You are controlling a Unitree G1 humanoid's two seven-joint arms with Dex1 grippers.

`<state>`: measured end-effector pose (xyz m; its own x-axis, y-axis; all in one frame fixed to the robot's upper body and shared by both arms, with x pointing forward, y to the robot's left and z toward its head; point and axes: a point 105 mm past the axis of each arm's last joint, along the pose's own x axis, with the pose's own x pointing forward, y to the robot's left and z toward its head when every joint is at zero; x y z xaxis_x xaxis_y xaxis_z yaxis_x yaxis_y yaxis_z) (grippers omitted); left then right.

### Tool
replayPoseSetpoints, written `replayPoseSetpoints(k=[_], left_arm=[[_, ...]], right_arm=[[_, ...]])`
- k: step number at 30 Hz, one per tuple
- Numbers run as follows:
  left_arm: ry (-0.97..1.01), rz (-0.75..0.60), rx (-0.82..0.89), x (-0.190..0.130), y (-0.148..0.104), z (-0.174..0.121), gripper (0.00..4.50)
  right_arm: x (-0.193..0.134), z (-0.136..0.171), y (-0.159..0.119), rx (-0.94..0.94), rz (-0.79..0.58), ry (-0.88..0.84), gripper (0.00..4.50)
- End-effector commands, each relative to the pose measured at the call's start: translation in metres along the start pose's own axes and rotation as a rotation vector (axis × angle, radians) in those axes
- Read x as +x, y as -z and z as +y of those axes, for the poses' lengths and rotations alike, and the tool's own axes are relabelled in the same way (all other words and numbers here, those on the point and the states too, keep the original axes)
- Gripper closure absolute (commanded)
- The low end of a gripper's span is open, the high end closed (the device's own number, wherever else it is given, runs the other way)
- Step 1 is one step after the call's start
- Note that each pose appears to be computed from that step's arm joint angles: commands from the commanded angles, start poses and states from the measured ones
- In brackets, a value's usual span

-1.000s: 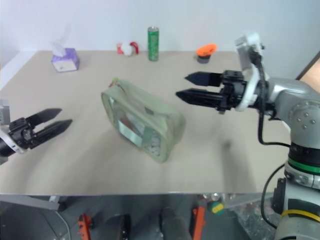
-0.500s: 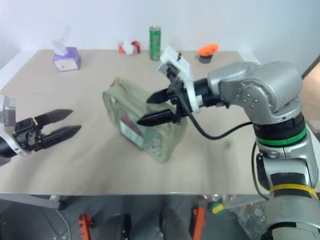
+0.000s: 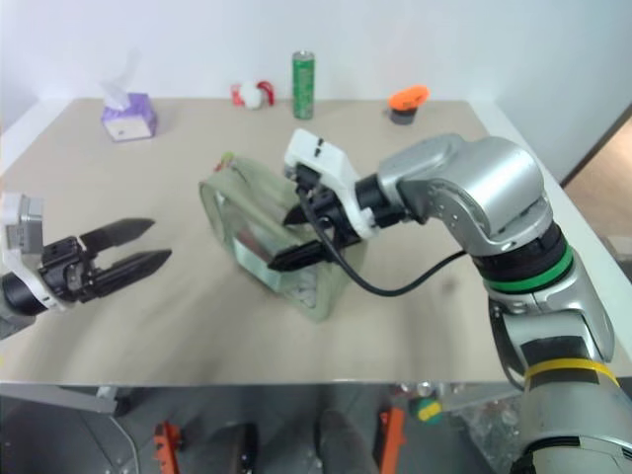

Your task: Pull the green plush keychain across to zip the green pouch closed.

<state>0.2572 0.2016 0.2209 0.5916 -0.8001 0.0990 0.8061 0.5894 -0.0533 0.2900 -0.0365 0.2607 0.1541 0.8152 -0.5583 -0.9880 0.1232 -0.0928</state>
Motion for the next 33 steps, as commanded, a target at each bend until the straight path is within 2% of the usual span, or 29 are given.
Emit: replayPoseSetpoints(k=[1,4,5,7,11,15,29,33], left_arm=[[0.010,-0.023,0.036,0.002,-0.007,-0.004,0.01],[0.017,-0.024,0.032,0.003,-0.006,-0.004,0.00],[0.021,-0.025,0.031,0.003,-0.007,-0.005,0.00],[0.033,-0.028,0.033,0.005,-0.008,-0.007,0.00],[0.128,-0.033,0.045,0.011,-0.017,-0.022,0.00],[0.213,0.003,0.061,0.016,-0.021,-0.038,0.00],[0.224,-0.012,0.074,0.021,-0.025,-0.043,0.00],[0.213,-0.025,0.071,0.021,-0.026,-0.041,0.00]], right_arm=[[-0.002,0.001,-0.013,-0.051,-0.020,0.020,0.25],[0.000,0.001,-0.012,-0.060,-0.021,0.019,0.83],[0.001,0.002,-0.011,-0.065,-0.018,0.018,1.26],[0.001,0.001,-0.008,-0.073,-0.011,0.019,1.71],[0.003,0.003,-0.002,-0.097,0.009,0.011,3.20],[0.005,0.004,0.000,-0.117,0.013,0.002,4.48],[-0.004,-0.001,0.010,-0.209,0.048,0.041,4.48],[-0.023,-0.022,-0.007,-0.295,0.015,0.136,4.48]])
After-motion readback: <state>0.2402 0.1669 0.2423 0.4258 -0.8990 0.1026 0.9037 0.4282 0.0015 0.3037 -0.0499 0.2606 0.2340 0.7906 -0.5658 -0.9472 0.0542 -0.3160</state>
